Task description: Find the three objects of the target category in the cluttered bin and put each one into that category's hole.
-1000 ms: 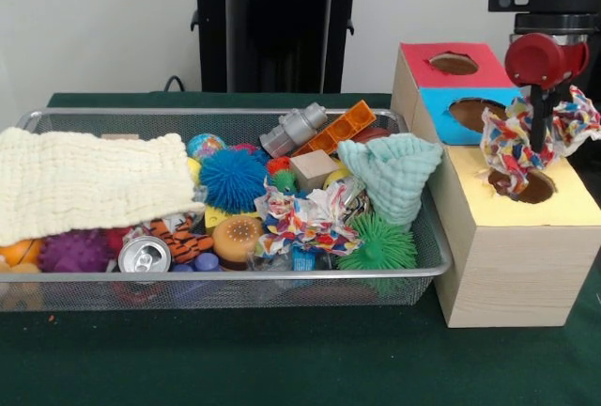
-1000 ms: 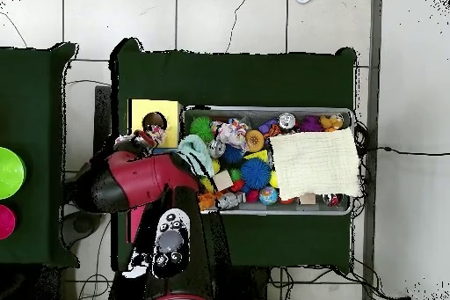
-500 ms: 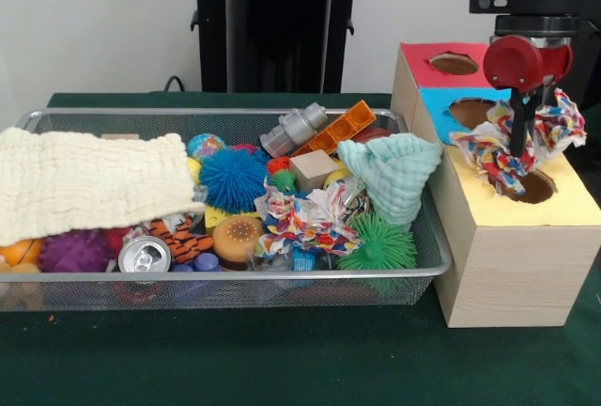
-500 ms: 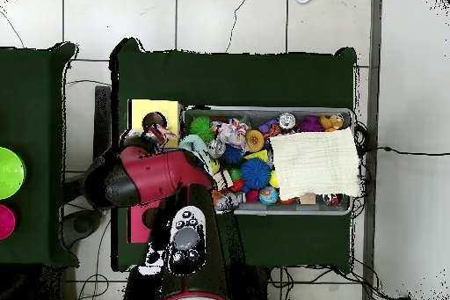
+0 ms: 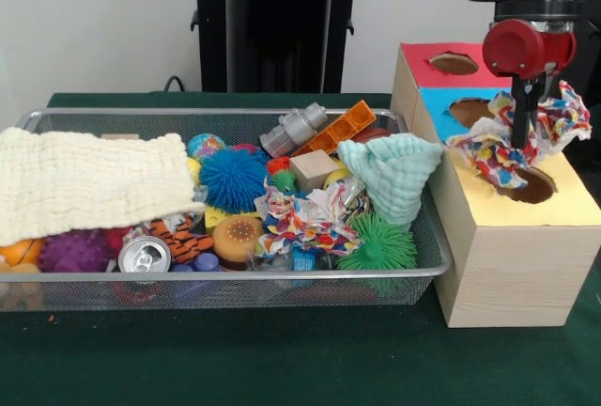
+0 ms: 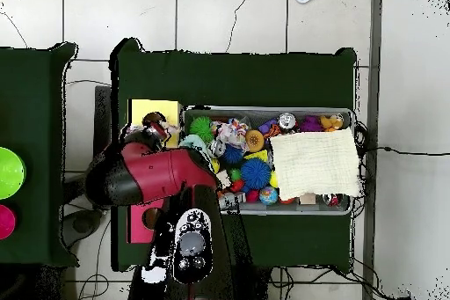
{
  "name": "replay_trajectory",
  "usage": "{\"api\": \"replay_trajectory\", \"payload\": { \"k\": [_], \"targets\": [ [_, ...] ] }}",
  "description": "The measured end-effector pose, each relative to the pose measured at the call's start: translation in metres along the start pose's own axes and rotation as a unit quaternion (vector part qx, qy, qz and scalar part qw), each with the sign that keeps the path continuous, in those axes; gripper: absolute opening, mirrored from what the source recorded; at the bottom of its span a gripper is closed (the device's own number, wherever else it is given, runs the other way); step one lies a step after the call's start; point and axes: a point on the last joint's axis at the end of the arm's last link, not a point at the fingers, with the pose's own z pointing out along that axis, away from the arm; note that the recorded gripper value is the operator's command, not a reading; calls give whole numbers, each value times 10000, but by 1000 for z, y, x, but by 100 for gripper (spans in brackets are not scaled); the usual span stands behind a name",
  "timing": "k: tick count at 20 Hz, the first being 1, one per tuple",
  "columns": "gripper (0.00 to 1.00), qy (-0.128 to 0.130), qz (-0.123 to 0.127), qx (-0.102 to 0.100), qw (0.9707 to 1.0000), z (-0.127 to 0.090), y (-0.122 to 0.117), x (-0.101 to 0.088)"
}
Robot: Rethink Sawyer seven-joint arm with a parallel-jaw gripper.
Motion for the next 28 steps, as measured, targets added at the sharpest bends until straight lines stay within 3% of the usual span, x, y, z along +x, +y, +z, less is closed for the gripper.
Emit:
{"api": "replay_trajectory", "payload": {
  "k": [19,28],
  "targets": [
    [0,-76,-5,46,10000,28,-10,-14],
    [0,65,-72,-46,9999,67,5,-6]
  ]
}}
